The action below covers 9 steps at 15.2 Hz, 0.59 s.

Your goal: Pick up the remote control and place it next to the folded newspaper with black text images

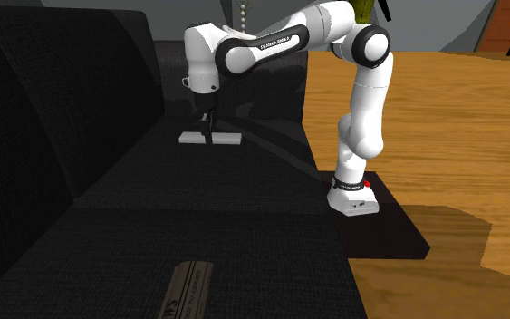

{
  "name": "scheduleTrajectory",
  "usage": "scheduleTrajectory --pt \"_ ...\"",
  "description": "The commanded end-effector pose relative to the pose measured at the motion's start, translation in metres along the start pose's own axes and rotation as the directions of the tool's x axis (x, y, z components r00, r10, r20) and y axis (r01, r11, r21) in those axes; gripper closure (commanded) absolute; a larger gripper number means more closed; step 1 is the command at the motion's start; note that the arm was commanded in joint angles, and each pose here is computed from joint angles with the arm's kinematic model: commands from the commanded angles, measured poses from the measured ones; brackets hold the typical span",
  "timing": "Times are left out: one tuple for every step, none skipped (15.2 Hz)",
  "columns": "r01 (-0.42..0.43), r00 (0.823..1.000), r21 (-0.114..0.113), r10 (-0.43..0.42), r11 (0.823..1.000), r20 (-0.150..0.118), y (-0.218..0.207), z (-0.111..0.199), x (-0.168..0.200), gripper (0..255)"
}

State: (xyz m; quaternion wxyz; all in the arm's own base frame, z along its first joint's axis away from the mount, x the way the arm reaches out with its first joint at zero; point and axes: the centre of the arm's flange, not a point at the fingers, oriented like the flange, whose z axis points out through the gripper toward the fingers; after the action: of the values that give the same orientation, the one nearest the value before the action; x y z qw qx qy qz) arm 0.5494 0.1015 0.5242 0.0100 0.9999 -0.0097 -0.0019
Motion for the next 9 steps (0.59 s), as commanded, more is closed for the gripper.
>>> scheduleTrajectory --pt "0.0 1.0 0.0 0.0 1.0 0.0 0.0 0.0 0.0 255" --pt "0.0 1.0 0.0 0.0 1.0 0.0 0.0 0.0 0.0 255" --pt "0.0 1.0 0.0 0.0 1.0 0.0 0.0 0.0 0.0 255" --pt "0.0 1.0 0.0 0.0 1.0 0.0 0.0 0.0 0.0 255" --pt "0.0 1.0 0.0 0.0 1.0 0.0 0.0 0.0 0.0 255" --pt "0.0 1.0 0.0 0.0 1.0 0.0 0.0 0.0 0.0 255" --pt "0.0 1.0 0.0 0.0 1.0 0.0 0.0 0.0 0.0 255" --pt "0.0 1.0 0.0 0.0 1.0 0.0 0.0 -0.005 0.0 255" --pt "0.0 1.0 0.0 0.0 1.0 0.0 0.0 -0.01 0.0 255"
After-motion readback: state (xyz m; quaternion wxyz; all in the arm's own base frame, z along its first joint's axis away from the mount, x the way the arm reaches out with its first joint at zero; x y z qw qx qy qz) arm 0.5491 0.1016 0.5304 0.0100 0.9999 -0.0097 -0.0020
